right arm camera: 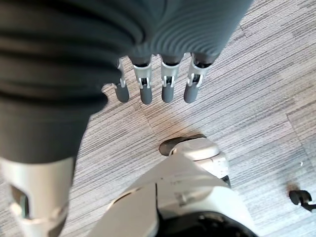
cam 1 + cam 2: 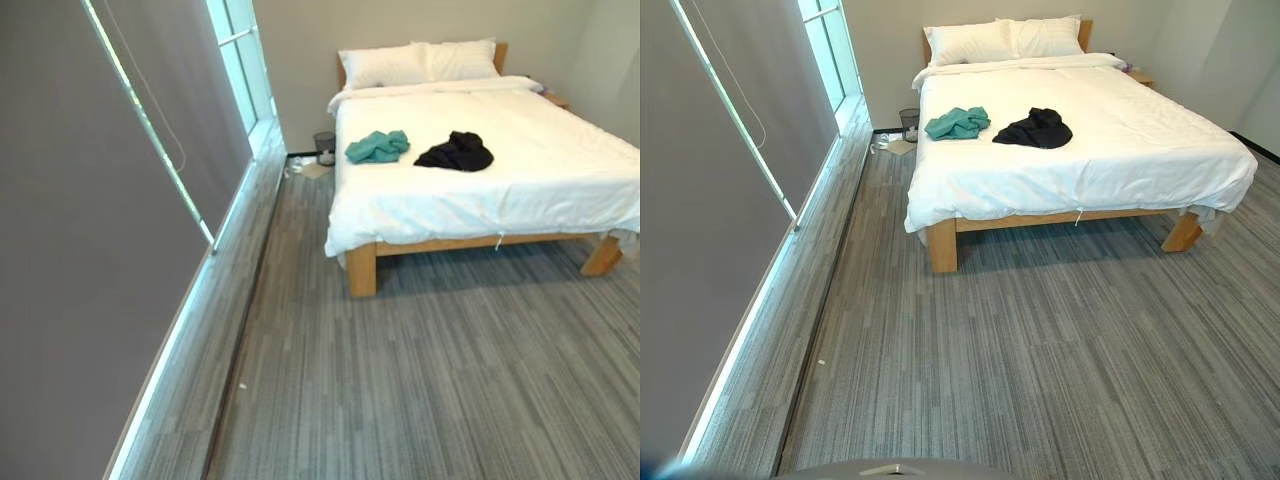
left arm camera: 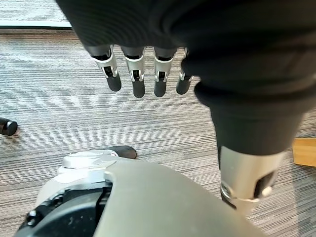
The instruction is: Pick up bed clothes into laundry basket.
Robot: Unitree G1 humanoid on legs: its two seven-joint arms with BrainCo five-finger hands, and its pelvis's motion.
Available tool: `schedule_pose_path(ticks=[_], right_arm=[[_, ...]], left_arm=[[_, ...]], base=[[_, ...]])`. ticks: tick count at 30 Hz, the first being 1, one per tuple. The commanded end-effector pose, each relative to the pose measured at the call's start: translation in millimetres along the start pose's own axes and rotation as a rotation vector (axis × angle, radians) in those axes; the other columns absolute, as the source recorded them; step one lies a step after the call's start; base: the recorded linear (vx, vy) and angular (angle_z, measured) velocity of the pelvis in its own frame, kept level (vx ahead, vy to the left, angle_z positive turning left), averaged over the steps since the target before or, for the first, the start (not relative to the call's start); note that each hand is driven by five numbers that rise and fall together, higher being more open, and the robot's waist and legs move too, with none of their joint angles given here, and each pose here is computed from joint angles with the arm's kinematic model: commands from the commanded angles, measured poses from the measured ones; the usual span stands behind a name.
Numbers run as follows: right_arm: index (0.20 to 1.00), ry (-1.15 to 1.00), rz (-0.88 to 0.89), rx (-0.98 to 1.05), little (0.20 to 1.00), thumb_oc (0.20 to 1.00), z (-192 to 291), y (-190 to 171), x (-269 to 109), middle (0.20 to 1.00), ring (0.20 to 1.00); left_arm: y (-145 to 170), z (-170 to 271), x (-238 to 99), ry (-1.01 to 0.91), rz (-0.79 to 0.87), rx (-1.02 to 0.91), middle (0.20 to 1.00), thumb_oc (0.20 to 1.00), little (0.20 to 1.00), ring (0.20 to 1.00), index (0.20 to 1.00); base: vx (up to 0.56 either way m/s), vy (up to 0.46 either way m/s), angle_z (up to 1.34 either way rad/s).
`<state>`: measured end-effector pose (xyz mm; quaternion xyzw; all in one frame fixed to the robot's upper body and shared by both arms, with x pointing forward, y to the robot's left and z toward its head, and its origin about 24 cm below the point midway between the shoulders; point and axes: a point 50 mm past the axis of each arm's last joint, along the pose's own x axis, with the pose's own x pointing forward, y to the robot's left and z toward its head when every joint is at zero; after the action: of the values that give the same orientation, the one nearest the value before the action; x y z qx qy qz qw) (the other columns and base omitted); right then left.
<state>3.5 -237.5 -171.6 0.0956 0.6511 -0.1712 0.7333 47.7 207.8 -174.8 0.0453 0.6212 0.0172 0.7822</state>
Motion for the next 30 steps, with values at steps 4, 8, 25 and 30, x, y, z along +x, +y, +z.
schedule_pose_path(ticks=[4, 8, 25, 30], right_arm=[[1.0, -0.006, -0.014, -0.028, 1.0, 1.0, 13.5, -1.7, 0.0, 1.0, 1.0], [1.0, -0.041, -0.021, 0.062, 1.0, 1.0, 23.3, -6.0, -0.6, 1.0, 1.0], [1.0, -1.035, 0.339, 0.011, 1.0, 1.0, 203.4, 58.3, -106.6, 1.0, 1.0], [1.0, -1.189, 0.304, -0.079, 1.0, 1.0, 204.7, 63.6, -131.4, 1.0, 1.0]], left_arm=[[-12.9, 31.3, 3.7, -0.075, -0.03, 0.013, 1.0, 1.0, 1.0, 1.0, 1.0], [-12.4, 35.4, 4.0, -0.074, -0.025, 0.031, 1.0, 1.0, 1.0, 1.0, 1.0], [17.9, 212.2, -76.8, -0.92, -0.051, -0.106, 1.0, 1.0, 1.0, 1.0, 1.0], [20.2, 220.5, -107.8, -1.09, -0.049, -0.127, 1.0, 1.0, 1.0, 1.0, 1.0]], base=[[0.0, 0.0, 0.0], [0.01, 0.005, 0.0], [0.0, -0.011, -0.08], [0.0, 0.0, 0.0]])
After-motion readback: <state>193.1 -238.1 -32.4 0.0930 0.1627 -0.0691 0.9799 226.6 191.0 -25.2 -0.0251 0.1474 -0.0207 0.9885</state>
